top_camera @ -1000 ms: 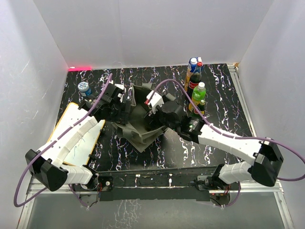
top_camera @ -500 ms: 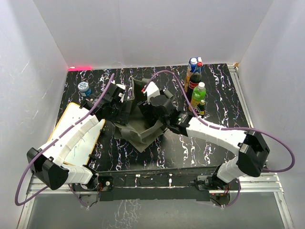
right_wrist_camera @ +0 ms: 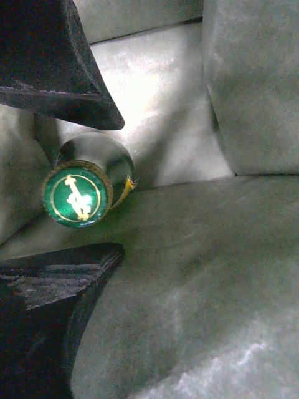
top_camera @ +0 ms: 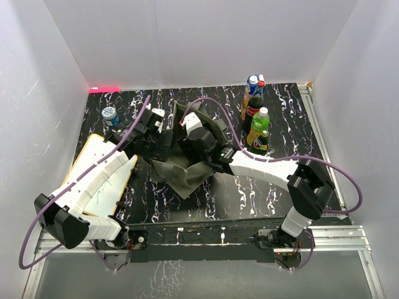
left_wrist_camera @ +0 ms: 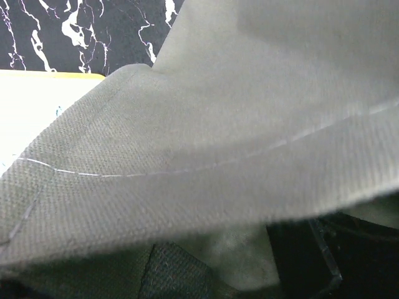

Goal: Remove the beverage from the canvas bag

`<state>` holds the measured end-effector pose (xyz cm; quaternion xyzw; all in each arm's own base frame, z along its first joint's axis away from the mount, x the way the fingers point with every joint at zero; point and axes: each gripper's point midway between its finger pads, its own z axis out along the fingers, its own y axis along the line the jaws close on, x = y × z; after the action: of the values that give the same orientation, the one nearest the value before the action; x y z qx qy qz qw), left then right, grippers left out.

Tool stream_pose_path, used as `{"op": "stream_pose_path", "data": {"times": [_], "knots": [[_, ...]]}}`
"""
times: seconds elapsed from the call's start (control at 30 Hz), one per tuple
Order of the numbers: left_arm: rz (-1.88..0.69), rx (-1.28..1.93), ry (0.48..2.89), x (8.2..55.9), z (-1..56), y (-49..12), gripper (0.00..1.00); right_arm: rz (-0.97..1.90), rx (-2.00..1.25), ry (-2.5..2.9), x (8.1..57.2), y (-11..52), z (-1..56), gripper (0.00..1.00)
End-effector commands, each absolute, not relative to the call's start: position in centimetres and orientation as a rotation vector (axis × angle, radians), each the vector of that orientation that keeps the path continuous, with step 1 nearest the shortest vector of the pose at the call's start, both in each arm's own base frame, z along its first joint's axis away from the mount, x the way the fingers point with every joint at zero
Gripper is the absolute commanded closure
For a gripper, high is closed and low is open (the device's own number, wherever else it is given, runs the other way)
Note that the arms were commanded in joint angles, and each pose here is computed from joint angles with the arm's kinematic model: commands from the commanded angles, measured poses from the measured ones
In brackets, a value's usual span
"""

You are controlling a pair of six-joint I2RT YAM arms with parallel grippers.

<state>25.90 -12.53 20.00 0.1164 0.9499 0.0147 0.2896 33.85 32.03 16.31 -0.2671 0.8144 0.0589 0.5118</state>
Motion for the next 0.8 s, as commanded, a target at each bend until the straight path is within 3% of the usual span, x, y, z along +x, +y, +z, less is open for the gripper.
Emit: {"op": "stream_pose_path", "data": {"times": [0.0,0.23,0.57,0.77], "knots": [[0.083,0.316,2.512,25.6,20.7,-11.4,0.1,0.152,-0.582,1.908,35.8,32.6,17.3,0.25],[0.081,0.316,2.504,25.9,20.8,-11.6,0.1,0.176,-0.541,1.914,36.7,32.4,16.3,0.29],[0.07,0.315,2.51,26.1,21.0,-11.9,0.1,0.28,-0.552,1.839,36.7,33.7,20.0,0.88],[0.06,0.318,2.517,26.2,21.1,-12.2,0.1,0.37,-0.465,1.763,37.1,34.5,25.1,0.92]]}}
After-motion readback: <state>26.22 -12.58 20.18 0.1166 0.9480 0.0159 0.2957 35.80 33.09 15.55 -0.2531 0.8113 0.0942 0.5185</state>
